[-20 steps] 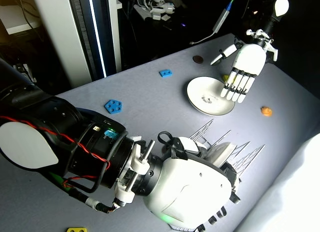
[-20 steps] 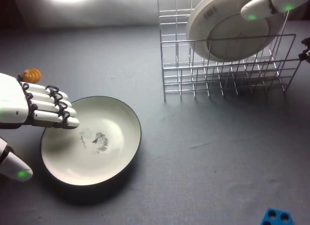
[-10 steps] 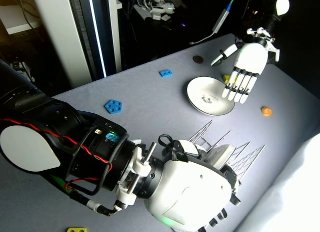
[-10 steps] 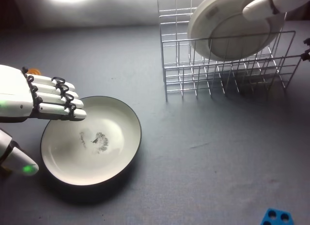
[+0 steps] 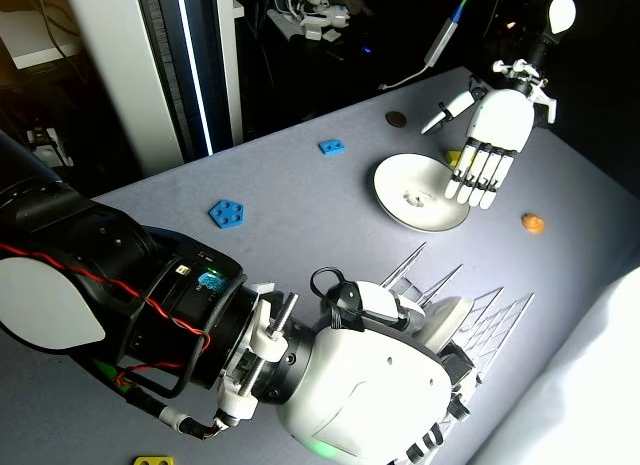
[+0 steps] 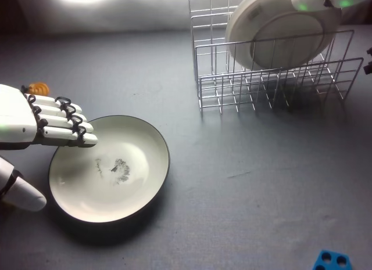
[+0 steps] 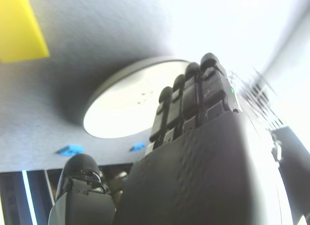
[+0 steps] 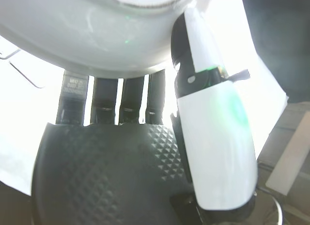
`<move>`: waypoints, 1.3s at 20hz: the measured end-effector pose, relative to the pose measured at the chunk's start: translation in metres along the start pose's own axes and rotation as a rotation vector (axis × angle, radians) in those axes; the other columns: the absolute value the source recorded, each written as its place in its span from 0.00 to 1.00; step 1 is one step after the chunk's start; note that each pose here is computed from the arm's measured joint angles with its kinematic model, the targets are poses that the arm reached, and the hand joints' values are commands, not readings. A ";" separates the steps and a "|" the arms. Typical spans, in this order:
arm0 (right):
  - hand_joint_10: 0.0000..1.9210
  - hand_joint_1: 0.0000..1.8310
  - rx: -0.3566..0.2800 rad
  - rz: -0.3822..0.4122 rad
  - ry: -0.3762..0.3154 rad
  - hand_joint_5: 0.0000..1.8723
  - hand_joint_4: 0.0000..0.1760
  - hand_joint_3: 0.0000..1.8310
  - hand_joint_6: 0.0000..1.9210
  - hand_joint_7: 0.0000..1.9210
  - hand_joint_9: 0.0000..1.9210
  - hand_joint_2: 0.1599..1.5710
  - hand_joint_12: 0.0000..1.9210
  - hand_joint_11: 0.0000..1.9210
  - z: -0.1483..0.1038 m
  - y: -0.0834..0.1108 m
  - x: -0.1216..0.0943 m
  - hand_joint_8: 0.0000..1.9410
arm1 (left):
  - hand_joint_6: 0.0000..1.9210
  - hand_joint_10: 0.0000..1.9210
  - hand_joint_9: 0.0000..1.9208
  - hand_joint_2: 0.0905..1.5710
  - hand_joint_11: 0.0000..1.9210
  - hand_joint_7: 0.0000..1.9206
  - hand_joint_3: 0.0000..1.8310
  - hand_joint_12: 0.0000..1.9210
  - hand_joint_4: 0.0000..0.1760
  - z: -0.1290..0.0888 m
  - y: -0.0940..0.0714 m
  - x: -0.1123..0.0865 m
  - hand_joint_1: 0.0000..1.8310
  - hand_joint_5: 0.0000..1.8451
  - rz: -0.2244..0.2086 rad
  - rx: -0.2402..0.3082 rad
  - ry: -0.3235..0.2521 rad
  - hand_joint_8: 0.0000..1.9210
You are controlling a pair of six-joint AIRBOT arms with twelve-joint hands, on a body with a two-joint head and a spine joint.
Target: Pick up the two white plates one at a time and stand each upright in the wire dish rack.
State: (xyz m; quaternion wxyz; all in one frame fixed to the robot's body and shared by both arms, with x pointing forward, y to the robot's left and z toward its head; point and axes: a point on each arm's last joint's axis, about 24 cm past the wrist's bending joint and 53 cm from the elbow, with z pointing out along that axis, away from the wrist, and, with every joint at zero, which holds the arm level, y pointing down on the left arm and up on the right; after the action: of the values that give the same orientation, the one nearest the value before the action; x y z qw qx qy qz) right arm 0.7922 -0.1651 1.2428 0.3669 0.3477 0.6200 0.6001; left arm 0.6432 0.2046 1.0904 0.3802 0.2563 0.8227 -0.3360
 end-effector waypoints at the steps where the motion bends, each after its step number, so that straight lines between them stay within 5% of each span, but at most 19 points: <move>1: 0.06 0.61 -0.004 0.002 0.004 0.42 0.00 0.00 0.10 0.46 0.42 0.68 0.67 0.18 0.001 0.000 0.002 0.00 | 0.00 0.00 0.00 0.64 0.00 0.00 0.00 0.00 0.00 0.000 0.000 -0.001 0.00 0.00 -0.004 -0.002 -0.002 0.00; 14: 0.06 0.59 -0.022 -0.003 0.015 0.39 0.00 0.00 0.04 0.42 0.37 0.70 0.73 0.12 0.001 0.006 0.005 0.00 | 0.00 0.00 0.00 0.64 0.00 0.00 0.00 0.00 0.00 0.004 0.010 0.013 0.00 0.00 -0.038 -0.035 0.021 0.00; 26: 0.08 0.59 -0.094 -0.061 0.022 0.41 0.00 0.00 0.04 0.43 0.39 0.69 0.69 0.15 0.000 0.023 0.007 0.00 | 0.00 0.00 0.00 0.64 0.00 0.00 0.00 0.00 0.00 0.003 0.011 0.024 0.00 0.00 -0.070 -0.042 0.042 0.00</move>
State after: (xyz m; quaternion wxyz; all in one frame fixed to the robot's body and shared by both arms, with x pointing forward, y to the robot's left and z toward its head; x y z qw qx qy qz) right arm 0.7885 -0.1578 1.2660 0.3943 0.3043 0.6053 0.6209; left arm 0.6388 0.2134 1.0659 0.3564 0.2263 0.8457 -0.3264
